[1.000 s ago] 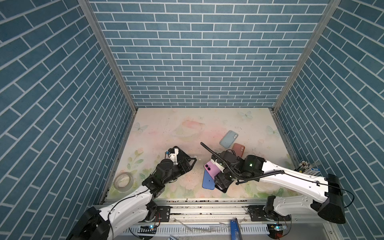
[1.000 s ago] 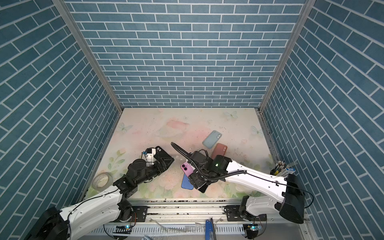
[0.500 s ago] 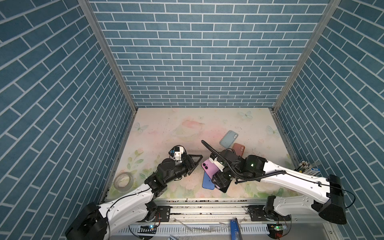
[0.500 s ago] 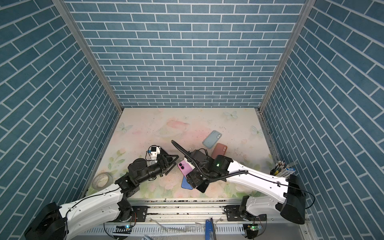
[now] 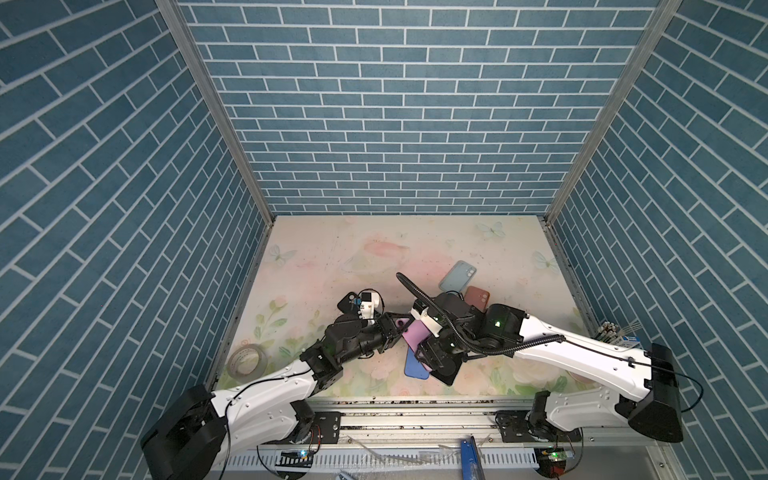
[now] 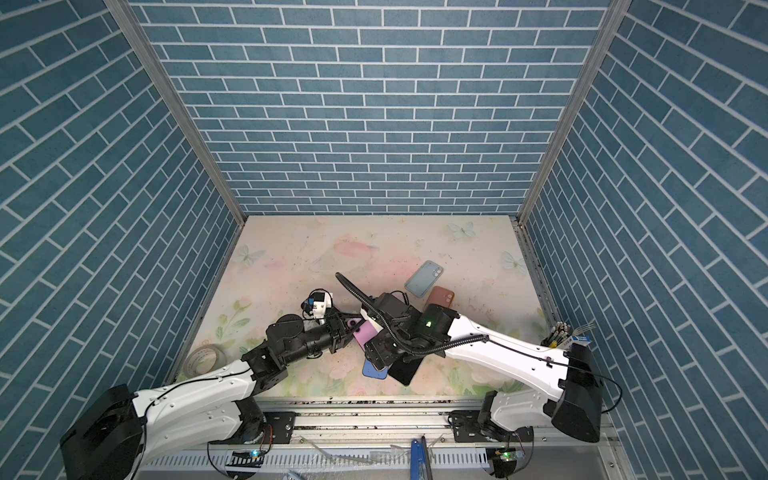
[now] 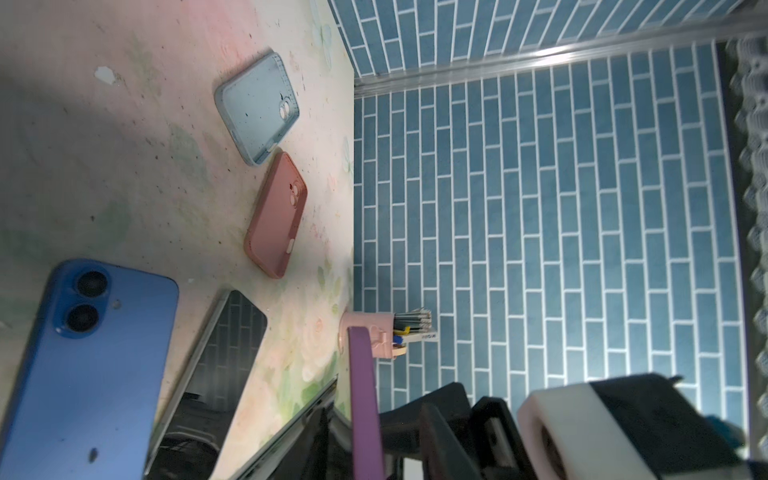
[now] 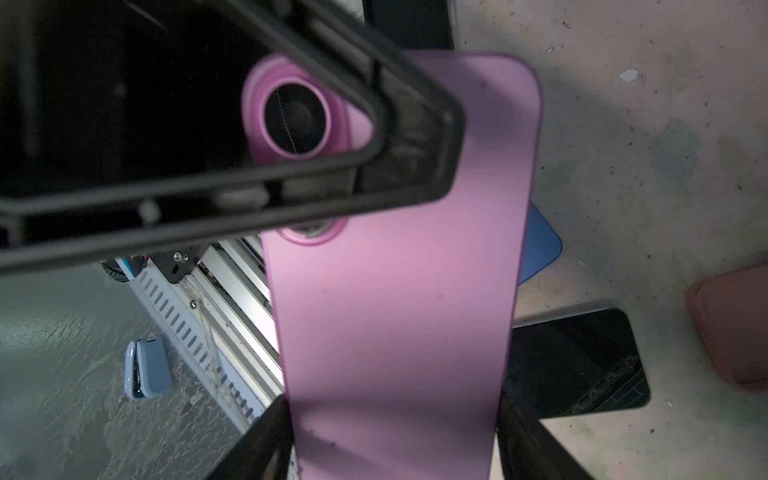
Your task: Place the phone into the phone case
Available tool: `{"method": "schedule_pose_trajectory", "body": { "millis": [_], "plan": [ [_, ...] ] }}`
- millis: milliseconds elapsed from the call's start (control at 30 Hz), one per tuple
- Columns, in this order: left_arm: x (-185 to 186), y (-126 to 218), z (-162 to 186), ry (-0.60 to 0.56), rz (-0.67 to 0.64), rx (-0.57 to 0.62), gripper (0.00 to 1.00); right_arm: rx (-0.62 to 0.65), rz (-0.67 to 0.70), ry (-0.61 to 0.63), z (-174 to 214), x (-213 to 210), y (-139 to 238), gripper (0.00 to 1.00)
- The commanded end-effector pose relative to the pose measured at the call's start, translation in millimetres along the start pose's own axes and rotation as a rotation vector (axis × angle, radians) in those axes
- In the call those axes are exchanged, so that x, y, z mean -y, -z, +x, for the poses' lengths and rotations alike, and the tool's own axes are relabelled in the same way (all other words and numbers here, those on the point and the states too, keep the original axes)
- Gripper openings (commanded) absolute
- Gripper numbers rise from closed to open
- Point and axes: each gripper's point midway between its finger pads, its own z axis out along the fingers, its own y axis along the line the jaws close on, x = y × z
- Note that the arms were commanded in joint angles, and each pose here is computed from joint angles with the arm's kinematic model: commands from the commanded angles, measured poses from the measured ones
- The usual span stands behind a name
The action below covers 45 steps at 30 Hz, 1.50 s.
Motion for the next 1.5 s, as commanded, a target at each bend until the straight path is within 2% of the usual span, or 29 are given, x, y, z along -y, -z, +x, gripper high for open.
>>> {"method": "schedule_pose_trajectory", "body": {
  "millis": [0,67,100,167,333,367,433,500,567,633,733,800,867,933,1000,1067,1167,1267,1467],
  "plan": [
    [17.1,0.2,-1.4,-0.014,0.059,0.012,0.13,0.053,-0.024,0.032,-17.9,-7.9,10.6,0.63],
    [16.9,2.4,-2.4,-0.013,0.060,0.021,0.03,0.057,-0.019,0.031,-17.6,-7.2,13.9,0.71],
    [16.5,4.1,-3.0,-0.011,0.059,0.027,0.00,0.066,-0.003,0.029,-18.2,-4.0,16.4,0.80],
    [14.6,7.6,-5.8,-0.010,0.047,0.047,0.00,0.091,0.023,0.026,-19.1,1.0,23.9,0.94],
    [17.4,19.0,-19.8,-0.015,0.005,0.135,0.00,0.245,0.015,0.039,-25.1,3.1,57.5,0.99],
    [18.3,23.1,-24.4,-0.007,-0.025,0.162,0.00,0.277,0.017,0.042,-24.3,4.2,64.0,0.98],
    [8.5,37.5,-35.9,0.029,-0.175,0.236,0.00,0.336,0.028,0.071,-23.5,5.3,78.1,0.96],
    [-1.3,67.4,-45.5,0.106,-0.400,0.324,0.00,0.378,0.055,0.137,-21.4,4.3,87.8,0.94],
    [5.4,89.5,-52.9,0.120,-0.521,0.382,0.00,0.409,0.062,0.263,-17.6,-5.1,89.5,0.91],
    [15.9,96.0,-56.0,0.139,-0.553,0.403,0.00,0.443,0.099,0.445,-13.0,-15.6,85.5,0.88],
    [29.8,85.5,-54.6,0.230,-0.486,0.399,0.00,0.513,0.175,0.756,-7.9,-35.4,73.6,0.83],
    [34.9,75.7,-52.4,0.295,-0.435,0.385,0.00,0.599,0.243,0.873,-15.6,-44.8,73.1,0.82],
    [38.9,70.2,-50.9,0.325,-0.413,0.371,0.00,0.680,0.291,0.911,-25.3,-48.1,78.6,0.75],
    [42.4,68.1,-49.5,0.332,-0.410,0.359,0.00,0.754,0.330,0.897,-34.5,-46.5,87.9,0.69],
    [44.3,68.0,-48.4,0.334,-0.413,0.352,0.00,0.820,0.351,0.878,-40.0,-45.2,98.8,0.60],
    [45.5,68.6,-48.0,0.339,-0.407,0.350,0.00,0.860,0.348,0.910,-38.3,-46.4,102.7,0.52],
    [47.2,67.3,-46.2,0.347,-0.388,0.339,0.00,0.924,0.291,1.011,-27.3,-56.5,101.2,0.52],
    [46.7,64.1,-43.4,0.363,-0.378,0.322,0.00,0.976,0.239,1.021,-22.0,-62.7,103.1,0.52],
    [47.3,59.7,-39.7,0.376,-0.368,0.296,0.00,0.913,0.238,1.034,-20.8,-63.4,89.6,0.48]
  ]
}}
